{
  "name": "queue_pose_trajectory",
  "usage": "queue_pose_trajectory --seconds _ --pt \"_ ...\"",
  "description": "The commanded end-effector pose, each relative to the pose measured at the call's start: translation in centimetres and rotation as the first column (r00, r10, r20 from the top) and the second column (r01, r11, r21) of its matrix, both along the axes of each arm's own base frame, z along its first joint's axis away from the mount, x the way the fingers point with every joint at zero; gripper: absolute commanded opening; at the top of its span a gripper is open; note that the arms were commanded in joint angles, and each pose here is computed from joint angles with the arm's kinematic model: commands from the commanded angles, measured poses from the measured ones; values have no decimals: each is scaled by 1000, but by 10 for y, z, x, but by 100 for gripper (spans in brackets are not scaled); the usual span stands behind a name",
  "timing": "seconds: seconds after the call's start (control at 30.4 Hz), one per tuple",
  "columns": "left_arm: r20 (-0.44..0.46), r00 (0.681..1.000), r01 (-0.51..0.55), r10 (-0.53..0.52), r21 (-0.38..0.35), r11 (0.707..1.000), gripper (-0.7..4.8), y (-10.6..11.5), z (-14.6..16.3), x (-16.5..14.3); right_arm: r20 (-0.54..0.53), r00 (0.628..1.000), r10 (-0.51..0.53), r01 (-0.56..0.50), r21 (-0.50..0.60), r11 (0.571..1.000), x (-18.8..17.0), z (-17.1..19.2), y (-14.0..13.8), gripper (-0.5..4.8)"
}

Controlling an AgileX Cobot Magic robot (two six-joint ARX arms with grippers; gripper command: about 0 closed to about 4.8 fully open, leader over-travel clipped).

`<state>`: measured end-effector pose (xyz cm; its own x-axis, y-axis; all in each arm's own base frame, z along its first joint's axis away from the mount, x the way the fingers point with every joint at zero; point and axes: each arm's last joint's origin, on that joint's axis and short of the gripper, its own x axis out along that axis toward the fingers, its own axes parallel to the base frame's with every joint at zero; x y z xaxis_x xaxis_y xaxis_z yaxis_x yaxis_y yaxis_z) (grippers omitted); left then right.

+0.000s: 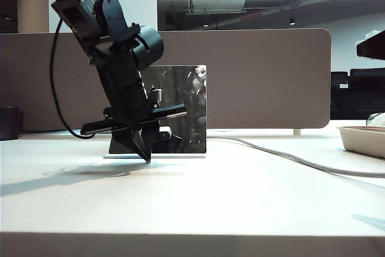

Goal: Push the base of the mirror on the table to move it forward for a short distance.

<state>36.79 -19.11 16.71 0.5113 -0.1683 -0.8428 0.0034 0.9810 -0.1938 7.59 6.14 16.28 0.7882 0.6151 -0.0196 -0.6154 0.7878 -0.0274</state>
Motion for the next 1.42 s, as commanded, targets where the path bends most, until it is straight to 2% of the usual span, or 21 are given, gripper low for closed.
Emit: queue_pose_trajectory --seconds 0.03,0.23,0.43,0.56,0.66,0.82,0.96,1.05,1.15,1.28,1.35,1.42 --pt "-16 1000 24 -23 23 999 -1 0 12 -9 11 1000 3 -3 9 1000 0 2 0 22" --pt "29 999 18 -20 58 998 -1 7 57 -31 12 1000 3 -3 9 1000 0 2 0 22" --pt "204 978 -64 38 124 990 -1 28 123 -63 12 1000 3 -3 9 1000 0 2 0 22" --pt "349 935 -128 59 175 976 -1 47 165 -89 12 1000 3 -3 9 1000 0 2 0 22" --pt "454 888 -182 71 205 962 -1 62 195 -111 11 1000 2 -2 9 1000 0 2 0 22" --pt "579 807 -278 118 195 941 -1 93 226 -158 12 1000 3 -3 9 1000 0 2 0 22" --pt "631 757 -330 170 145 933 -1 119 231 -195 11 1000 2 -2 9 1000 0 2 0 22" --pt "651 726 -380 223 109 919 -1 140 222 -220 12 1000 2 -2 9 1000 0 2 0 22" --pt "659 687 -456 306 63 888 -1 160 203 -241 12 1000 3 -3 9 1000 0 2 0 22" --pt "663 652 -531 368 53 846 -1 178 177 -262 11 1000 3 -3 9 1000 0 2 0 22" --pt "675 617 -568 405 26 823 -1 185 164 -270 12 1000 3 -3 9 1000 0 2 0 22" --pt "685 569 -608 455 -23 794 -1 190 151 -278 11 1000 3 -3 9 1000 0 2 0 22"
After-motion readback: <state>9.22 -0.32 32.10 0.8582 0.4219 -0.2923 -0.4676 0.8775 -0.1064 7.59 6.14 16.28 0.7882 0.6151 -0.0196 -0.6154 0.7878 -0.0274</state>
